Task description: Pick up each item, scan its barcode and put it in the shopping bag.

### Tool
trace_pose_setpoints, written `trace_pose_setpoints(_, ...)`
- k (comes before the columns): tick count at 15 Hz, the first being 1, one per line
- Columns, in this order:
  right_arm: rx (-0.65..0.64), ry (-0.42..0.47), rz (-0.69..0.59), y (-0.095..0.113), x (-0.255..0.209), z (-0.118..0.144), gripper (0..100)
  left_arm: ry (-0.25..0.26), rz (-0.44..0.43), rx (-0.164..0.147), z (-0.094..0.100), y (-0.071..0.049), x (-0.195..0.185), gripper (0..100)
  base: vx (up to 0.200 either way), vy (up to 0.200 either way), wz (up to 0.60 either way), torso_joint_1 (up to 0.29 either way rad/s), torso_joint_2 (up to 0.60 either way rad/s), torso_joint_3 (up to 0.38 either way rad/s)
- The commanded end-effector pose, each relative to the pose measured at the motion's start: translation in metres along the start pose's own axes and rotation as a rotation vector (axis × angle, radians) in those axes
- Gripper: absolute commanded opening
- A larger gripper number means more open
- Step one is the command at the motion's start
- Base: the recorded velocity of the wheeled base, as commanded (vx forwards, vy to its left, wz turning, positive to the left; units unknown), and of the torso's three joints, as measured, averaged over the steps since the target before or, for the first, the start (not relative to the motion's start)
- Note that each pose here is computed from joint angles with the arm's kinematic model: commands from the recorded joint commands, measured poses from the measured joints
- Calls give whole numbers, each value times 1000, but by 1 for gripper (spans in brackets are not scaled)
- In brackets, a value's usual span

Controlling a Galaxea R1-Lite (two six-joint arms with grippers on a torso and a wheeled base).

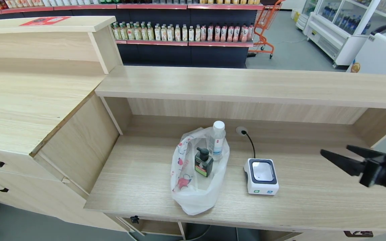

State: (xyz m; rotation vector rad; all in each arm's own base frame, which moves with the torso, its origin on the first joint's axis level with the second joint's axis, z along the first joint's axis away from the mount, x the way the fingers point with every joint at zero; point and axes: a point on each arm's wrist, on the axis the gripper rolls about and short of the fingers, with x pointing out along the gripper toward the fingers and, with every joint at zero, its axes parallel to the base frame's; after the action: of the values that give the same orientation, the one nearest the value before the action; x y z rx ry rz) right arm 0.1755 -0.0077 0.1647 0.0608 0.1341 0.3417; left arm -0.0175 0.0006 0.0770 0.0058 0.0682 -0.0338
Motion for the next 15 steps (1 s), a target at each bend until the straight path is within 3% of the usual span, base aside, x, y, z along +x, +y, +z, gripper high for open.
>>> trace_pose_setpoints(1, -26, -105, -155, 38, -97, -41, 100, -1, 0, 0, 0, 0, 0, 100, 0, 0, 0, 0, 0, 0)
trace_pose_setpoints(4, -91, -55, -270, 57, -138, -75, 100, -1, 0, 0, 0, 0, 0, 100, 0, 0, 0, 0, 0, 0)
trace_pose_setpoints(7, -98, -73, -270, 64, -163, -105, 100, -1, 0, 0, 0, 0, 0, 100, 0, 0, 0, 0, 0, 0)
trace_pose_setpoints(8, -127, -119, -248, 65, -168, -109, 100, -1, 0, 0, 0, 0, 0, 100, 0, 0, 0, 0, 0, 0)
trace_pose_setpoints(15, -109, -137, -292, 66, -172, -116, 100, -1, 0, 0, 0, 0, 0, 100, 0, 0, 0, 0, 0, 0)
